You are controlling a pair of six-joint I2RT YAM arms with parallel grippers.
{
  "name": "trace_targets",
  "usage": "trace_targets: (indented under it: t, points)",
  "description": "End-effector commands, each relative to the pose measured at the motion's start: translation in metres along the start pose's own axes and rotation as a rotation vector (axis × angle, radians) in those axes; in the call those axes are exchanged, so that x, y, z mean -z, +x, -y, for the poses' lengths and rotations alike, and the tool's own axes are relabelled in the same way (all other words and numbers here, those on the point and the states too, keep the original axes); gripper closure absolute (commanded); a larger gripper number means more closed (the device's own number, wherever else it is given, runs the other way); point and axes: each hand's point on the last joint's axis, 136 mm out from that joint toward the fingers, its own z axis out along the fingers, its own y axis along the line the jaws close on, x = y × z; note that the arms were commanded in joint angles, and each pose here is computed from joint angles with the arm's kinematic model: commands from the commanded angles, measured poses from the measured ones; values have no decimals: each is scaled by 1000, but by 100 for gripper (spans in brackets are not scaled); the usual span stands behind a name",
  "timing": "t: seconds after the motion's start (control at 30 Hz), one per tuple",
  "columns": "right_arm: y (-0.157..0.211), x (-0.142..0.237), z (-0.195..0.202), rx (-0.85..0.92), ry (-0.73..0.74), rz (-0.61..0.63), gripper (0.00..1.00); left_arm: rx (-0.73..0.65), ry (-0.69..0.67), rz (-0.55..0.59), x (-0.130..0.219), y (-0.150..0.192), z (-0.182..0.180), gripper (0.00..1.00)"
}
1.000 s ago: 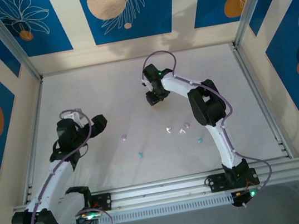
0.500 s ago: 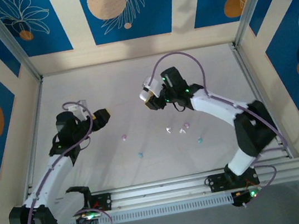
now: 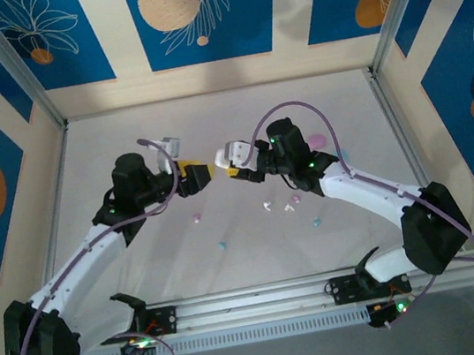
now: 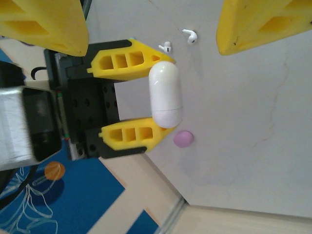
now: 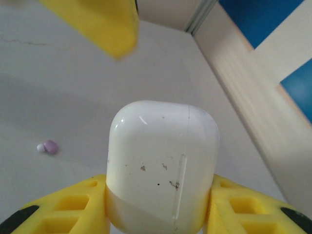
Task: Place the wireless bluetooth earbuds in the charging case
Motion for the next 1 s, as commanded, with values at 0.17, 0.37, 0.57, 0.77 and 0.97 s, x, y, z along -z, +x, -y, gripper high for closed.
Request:
trace_targets:
  t: [0.17,0.37,0.57,0.77,0.97]
  points:
    - [-15,5,-2,130,26,23,63,-62,15,-73,-21,6,10,36]
    - [-19,5,-6,157,14,26,63,-65,-13,-88,-28,6,5,51]
    - [-23,5,-8,175,10,33,63,-58,-27,-108,-34,8,2,59]
    - [-25,5,-9,194,6,32,63,-51,-40,-115,-38,9,-2,66]
    - [-26,6,-11,204,5,29,63,-44,-39,-115,-39,10,-3,70]
